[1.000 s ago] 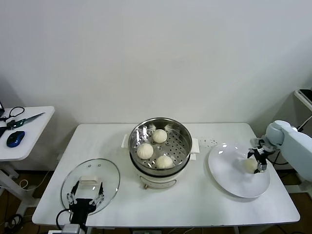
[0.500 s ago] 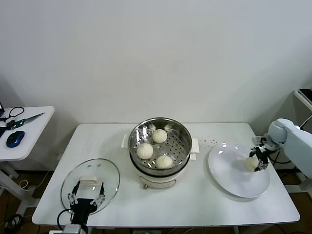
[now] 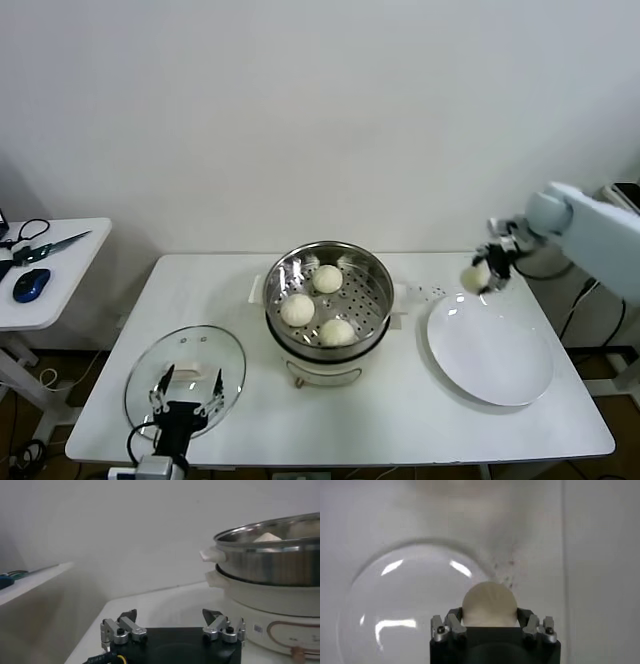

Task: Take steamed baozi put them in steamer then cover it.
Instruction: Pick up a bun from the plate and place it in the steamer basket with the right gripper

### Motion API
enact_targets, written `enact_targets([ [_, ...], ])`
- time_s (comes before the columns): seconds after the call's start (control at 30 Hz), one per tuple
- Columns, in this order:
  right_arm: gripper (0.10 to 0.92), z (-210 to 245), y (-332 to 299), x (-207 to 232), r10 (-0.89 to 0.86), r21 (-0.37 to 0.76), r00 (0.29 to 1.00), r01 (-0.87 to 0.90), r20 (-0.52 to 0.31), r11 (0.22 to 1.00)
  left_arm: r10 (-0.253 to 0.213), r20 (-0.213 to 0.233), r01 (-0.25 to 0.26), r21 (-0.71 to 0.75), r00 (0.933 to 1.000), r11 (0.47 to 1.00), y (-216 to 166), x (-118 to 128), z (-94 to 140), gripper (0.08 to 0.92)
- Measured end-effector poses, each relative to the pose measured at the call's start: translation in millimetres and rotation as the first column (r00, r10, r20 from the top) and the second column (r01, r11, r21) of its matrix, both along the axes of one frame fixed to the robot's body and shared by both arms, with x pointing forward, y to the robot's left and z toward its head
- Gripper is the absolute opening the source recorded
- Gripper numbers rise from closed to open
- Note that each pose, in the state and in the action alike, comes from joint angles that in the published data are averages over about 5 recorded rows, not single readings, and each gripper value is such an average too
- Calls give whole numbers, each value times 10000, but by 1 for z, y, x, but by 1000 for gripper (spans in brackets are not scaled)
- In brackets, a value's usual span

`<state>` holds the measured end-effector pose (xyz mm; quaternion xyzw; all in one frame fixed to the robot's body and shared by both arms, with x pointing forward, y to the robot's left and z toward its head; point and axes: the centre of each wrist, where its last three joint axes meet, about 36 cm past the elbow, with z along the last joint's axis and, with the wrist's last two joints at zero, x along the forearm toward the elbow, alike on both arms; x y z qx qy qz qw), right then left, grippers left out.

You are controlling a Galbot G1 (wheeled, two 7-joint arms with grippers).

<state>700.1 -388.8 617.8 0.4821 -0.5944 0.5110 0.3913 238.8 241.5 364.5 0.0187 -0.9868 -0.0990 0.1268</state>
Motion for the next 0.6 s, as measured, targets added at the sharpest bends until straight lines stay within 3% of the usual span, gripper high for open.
enact_targets([
  [0.3,704,71,105,12,771,692,9969,-779,135,9946,-403,80,404,-105,9992,9991,-4,4,-2,823],
  [0.6,704,71,199,1,1569,573,9868,-1544,-410,9863,-624,11,624,-79,9981,9980,-4,3,-7,823],
])
